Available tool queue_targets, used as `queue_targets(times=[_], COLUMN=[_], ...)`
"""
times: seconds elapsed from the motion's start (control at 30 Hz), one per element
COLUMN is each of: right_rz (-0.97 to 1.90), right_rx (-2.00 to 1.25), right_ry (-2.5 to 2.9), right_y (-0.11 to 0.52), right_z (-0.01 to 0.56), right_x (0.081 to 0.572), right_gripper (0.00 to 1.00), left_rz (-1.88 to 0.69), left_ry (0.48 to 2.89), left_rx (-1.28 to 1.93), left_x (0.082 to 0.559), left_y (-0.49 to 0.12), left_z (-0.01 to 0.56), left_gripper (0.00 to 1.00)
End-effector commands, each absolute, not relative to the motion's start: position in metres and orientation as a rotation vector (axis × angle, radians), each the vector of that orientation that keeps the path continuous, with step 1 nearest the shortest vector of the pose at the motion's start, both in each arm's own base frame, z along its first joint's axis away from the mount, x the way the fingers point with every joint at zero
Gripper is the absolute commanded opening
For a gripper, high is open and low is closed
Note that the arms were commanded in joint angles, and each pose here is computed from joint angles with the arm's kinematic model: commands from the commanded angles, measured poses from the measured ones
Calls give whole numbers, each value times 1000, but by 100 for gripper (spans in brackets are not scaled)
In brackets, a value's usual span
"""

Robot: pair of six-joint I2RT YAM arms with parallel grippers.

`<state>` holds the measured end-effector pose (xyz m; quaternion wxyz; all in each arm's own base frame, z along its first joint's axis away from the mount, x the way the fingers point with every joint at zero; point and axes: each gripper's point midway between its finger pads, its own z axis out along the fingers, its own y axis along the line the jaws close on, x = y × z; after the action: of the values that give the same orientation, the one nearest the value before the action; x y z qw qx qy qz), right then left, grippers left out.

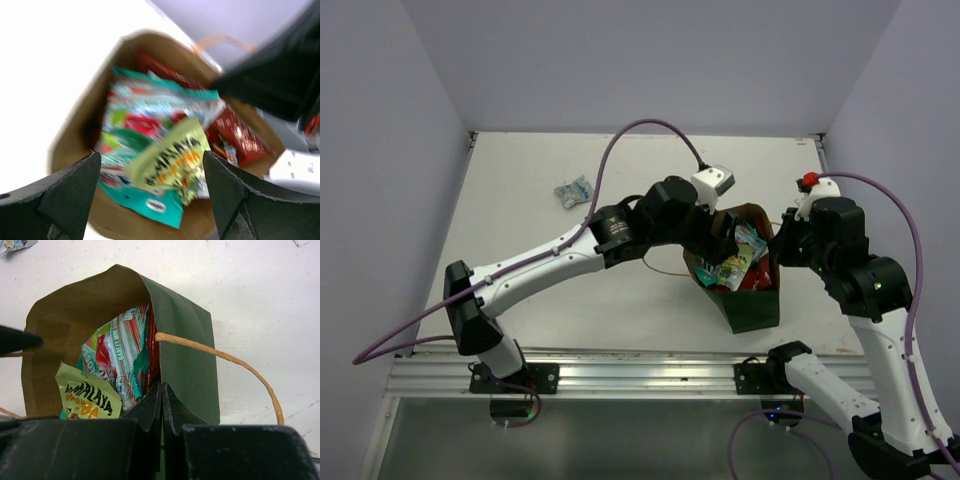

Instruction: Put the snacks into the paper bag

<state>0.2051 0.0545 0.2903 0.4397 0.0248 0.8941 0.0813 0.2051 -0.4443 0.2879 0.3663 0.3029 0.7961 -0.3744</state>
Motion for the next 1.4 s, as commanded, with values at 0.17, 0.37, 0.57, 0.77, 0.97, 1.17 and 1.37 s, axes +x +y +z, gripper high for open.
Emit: queue_targets(times=[0.17,0.37,0.57,0.77,0.97,1.17,1.37], right_rz=[227,210,209,215,214,209,208], right_rx=[62,52,42,38,38,29,25], right_ry=[2165,2168,2177,2201,2213,2232,2243], right_y=[56,54,56,59,61,62,62], right_z=[306,306,303,295,291,289,287], right_x=[204,206,209,214,217,219,219], right_gripper=[0,0,0,0,0,0,0], left_rz=[-365,6,159,188,215,257,274], left_ry=[2075,2302,2392,2391,2433,2503,2516], left_rx=[148,-38,-128,-168,-206,-198,-220], left_x=[381,474,502,513,516,518,510], left_y=[-300,-178,-131,-111,-92,-81,-76], left_z=[296,178,107,69,37,3,-5], left_gripper=[90,91,91,91,91,92,10])
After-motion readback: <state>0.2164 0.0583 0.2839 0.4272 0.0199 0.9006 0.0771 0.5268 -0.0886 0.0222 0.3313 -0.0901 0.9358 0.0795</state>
